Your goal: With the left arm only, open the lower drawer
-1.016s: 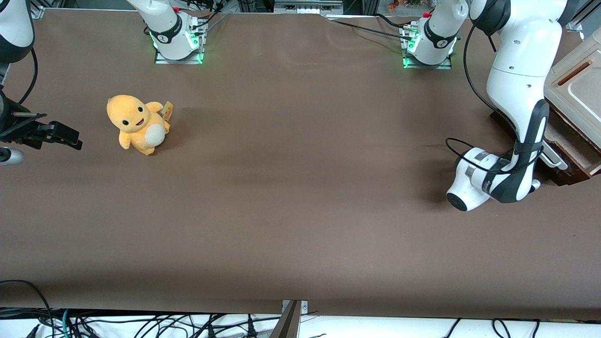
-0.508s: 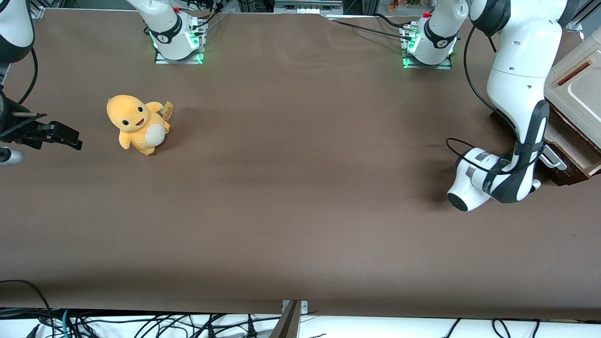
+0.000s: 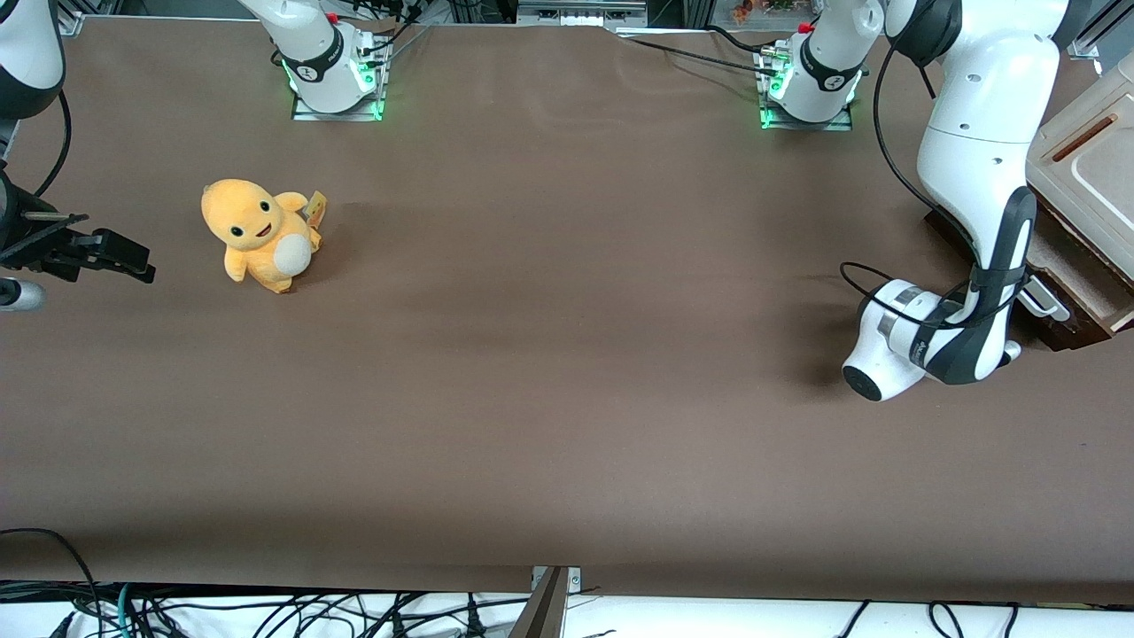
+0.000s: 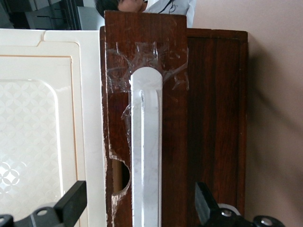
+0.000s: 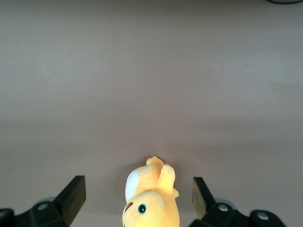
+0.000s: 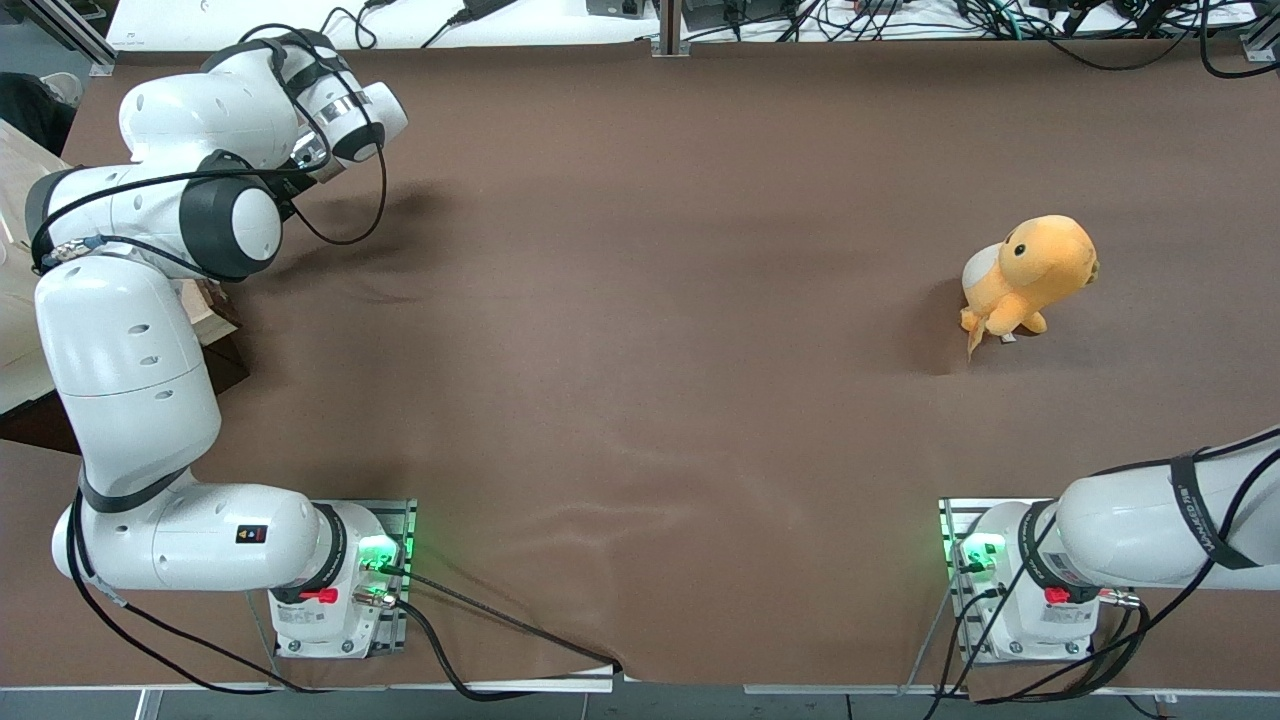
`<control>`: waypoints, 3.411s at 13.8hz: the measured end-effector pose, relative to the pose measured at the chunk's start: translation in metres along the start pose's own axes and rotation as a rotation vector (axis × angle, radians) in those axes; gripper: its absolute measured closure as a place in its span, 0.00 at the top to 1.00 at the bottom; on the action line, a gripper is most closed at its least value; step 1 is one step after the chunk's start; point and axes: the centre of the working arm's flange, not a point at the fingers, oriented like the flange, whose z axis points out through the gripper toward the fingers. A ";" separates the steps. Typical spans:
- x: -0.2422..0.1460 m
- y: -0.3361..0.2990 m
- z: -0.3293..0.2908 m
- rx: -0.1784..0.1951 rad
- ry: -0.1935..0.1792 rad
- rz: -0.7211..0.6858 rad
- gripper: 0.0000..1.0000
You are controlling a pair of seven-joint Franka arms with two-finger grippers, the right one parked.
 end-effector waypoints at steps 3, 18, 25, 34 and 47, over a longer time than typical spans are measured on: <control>0.003 -0.025 -0.017 -0.087 -0.062 0.040 1.00; -0.019 -0.270 -0.110 -0.907 -0.116 0.453 1.00; -0.068 -0.378 -0.128 -1.280 0.139 0.459 1.00; -0.104 -0.388 -0.109 -1.382 0.328 0.495 1.00; -0.094 -0.384 -0.094 -1.382 0.321 0.508 1.00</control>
